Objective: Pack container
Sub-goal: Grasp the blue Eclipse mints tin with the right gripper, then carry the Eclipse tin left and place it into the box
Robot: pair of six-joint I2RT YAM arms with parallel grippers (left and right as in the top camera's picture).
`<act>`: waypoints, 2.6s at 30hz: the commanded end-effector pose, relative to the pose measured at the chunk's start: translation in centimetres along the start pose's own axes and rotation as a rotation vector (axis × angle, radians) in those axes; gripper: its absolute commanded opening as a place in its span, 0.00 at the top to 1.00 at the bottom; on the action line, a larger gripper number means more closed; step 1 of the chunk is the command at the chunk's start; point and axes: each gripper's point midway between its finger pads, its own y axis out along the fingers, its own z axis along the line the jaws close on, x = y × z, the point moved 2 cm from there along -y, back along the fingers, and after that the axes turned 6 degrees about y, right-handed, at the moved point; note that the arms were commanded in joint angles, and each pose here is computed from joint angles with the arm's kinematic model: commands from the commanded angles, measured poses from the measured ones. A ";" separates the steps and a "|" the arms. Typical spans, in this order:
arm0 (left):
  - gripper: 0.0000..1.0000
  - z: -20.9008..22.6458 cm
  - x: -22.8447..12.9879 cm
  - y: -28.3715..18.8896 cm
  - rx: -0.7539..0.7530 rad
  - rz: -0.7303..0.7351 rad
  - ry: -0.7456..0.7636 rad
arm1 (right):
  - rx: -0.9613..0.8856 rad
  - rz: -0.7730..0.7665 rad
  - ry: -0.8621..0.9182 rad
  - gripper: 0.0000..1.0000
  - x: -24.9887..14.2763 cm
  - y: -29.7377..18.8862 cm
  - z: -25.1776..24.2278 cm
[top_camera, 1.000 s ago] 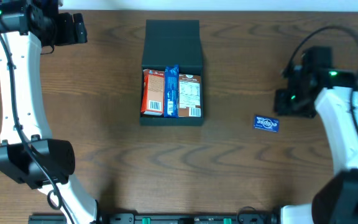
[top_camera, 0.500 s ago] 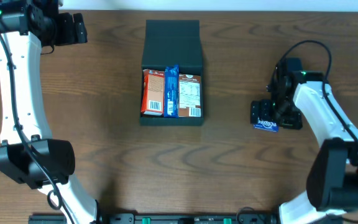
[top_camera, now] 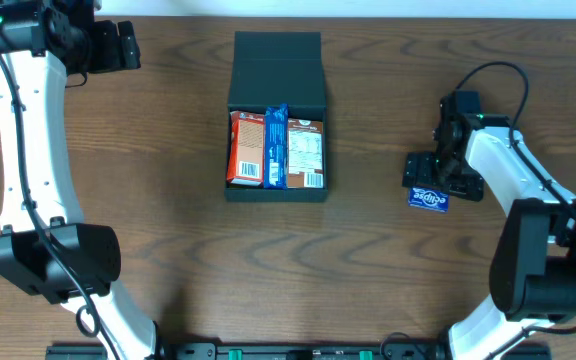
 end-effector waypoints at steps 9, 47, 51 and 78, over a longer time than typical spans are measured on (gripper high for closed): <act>0.05 0.1 0.3 0.5 -0.005 -0.008 0.003 | 0.045 0.053 -0.011 0.01 -1.8 2.2 0.1; 0.05 0.1 0.5 0.5 -0.004 -0.016 0.004 | 0.146 -0.035 -0.015 0.38 1.3 0.1 2.2; 0.05 0.1 0.4 0.5 -0.005 -0.014 0.004 | 0.182 -0.121 -0.032 0.43 4.4 -3.5 3.4; 0.05 0.1 -0.1 0.5 -0.007 0.008 0.000 | 0.439 -0.422 -1.555 0.55 -5.1 -16.7 24.5</act>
